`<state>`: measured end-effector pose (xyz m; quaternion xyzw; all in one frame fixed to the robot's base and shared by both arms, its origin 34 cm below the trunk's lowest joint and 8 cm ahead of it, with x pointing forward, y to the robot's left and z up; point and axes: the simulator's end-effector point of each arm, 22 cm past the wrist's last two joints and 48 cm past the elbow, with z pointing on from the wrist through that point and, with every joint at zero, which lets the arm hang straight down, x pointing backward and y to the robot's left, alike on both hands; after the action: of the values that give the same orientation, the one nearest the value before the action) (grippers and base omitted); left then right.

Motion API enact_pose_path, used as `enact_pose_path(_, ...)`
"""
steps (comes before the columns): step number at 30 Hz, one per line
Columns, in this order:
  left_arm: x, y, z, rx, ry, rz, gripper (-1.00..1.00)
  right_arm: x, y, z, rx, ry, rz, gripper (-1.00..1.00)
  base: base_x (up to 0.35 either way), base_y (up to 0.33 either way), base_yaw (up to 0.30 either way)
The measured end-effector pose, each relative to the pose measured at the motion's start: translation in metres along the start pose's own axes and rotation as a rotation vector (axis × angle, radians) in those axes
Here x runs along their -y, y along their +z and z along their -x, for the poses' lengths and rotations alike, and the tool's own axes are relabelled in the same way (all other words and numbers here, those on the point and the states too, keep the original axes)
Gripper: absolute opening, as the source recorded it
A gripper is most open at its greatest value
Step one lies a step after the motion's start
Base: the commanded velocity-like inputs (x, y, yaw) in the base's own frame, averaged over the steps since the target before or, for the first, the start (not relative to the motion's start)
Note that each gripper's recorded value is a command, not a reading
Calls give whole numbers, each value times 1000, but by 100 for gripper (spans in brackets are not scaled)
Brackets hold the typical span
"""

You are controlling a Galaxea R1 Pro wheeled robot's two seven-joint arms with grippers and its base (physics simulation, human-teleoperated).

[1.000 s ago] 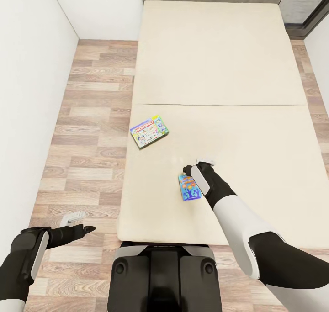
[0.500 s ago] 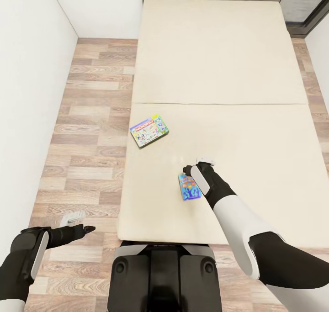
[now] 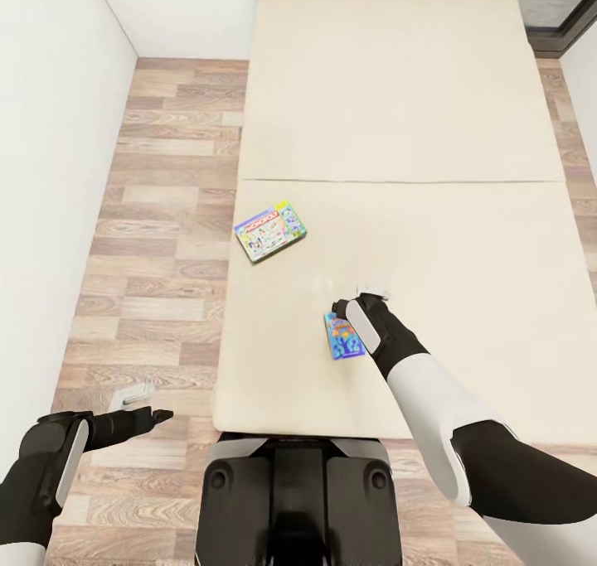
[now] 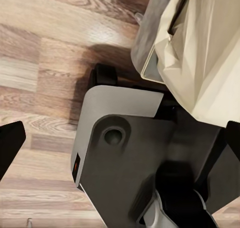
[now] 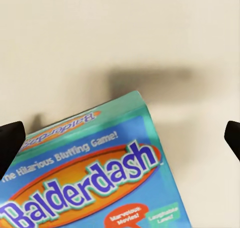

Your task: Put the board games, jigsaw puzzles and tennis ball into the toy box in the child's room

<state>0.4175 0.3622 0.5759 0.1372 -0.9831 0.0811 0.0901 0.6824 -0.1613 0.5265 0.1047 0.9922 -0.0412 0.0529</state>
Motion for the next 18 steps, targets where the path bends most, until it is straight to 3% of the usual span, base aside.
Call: enact_pose_path(18, -2, 8, -7, -19, -4, -1, 100, 1, 11, -11, -18, 0, -3, 100, 0, 0, 0)
